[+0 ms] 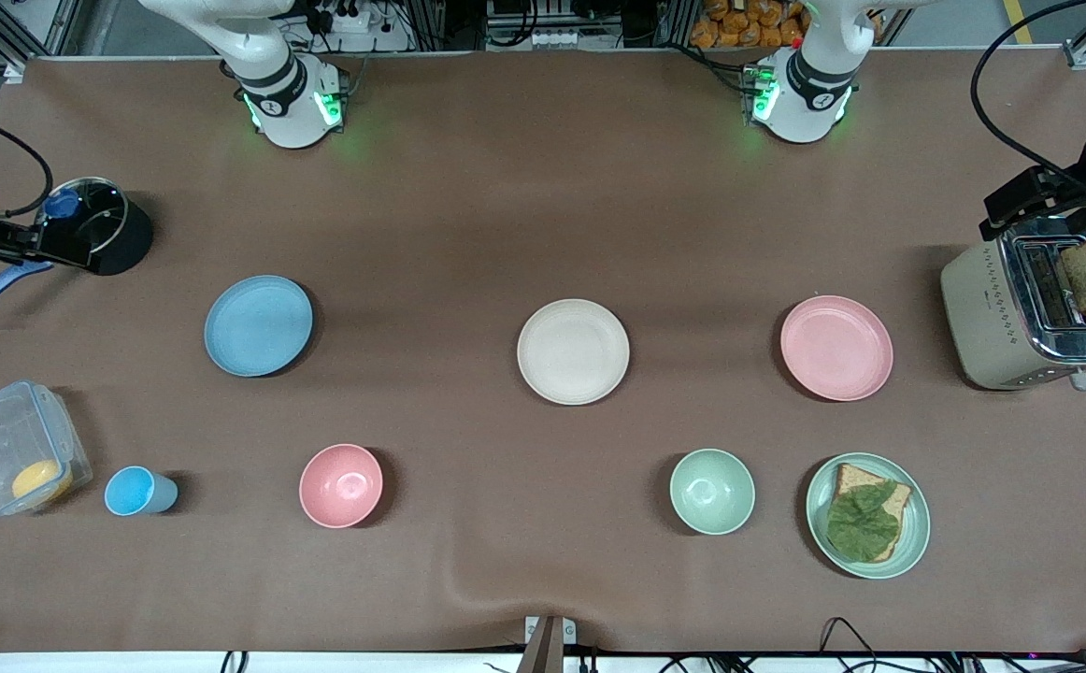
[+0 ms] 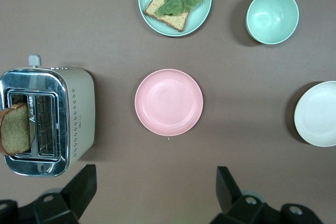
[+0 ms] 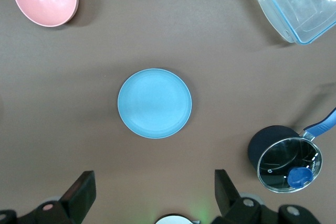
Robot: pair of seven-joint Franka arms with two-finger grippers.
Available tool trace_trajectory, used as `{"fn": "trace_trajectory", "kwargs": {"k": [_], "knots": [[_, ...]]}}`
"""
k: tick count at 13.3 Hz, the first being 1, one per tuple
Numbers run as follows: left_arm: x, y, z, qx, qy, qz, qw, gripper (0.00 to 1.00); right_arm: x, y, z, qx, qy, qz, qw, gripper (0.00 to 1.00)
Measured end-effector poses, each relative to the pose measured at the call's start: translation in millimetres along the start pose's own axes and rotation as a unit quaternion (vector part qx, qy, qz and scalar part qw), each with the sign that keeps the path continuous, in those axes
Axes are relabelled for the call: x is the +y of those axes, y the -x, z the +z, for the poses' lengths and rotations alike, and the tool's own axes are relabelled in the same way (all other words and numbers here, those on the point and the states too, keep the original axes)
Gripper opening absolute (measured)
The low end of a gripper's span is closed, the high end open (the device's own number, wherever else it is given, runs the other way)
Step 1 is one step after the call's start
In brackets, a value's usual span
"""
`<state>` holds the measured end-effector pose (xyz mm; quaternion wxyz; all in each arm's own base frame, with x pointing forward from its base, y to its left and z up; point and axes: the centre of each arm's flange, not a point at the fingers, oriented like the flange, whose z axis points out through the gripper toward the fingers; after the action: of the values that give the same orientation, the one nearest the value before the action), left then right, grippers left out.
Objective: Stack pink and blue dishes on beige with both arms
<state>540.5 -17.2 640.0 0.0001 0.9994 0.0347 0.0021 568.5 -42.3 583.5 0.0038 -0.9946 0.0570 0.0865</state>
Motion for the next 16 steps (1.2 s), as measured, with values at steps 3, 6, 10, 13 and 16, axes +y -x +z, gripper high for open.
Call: {"fn": "trace_trajectory", "kwargs": {"k": [3,6,10,13,16], "knots": [[0.0,0.4,0.4,-0.004,0.0,0.016,1.0,1.0,0.0,0.0,0.0,0.0,0.0,0.0,1.0,1.0],[0.0,-5.2,5.3,-0.008,0.0,0.018,1.0,1.0,0.0,0.0,0.0,0.0,0.0,0.0,1.0,1.0],[-8.7,-29.3,51.3,-0.042,-0.003,0.01,0.999,1.0,0.1,0.0,0.1,0.0,0.0,0.0,1.0,1.0],[-11.2,-52.9,139.5,-0.045,-0.036,0.02,0.998,1.0,4.0,-0.8,3.4,-0.004,0.0,0.004,1.0,1.0],[-16.5,-55.1,219.0,-0.059,-0.04,0.022,0.997,1.0,26.1,-8.7,32.9,-0.042,-0.001,0.023,0.999,1.0]]}}
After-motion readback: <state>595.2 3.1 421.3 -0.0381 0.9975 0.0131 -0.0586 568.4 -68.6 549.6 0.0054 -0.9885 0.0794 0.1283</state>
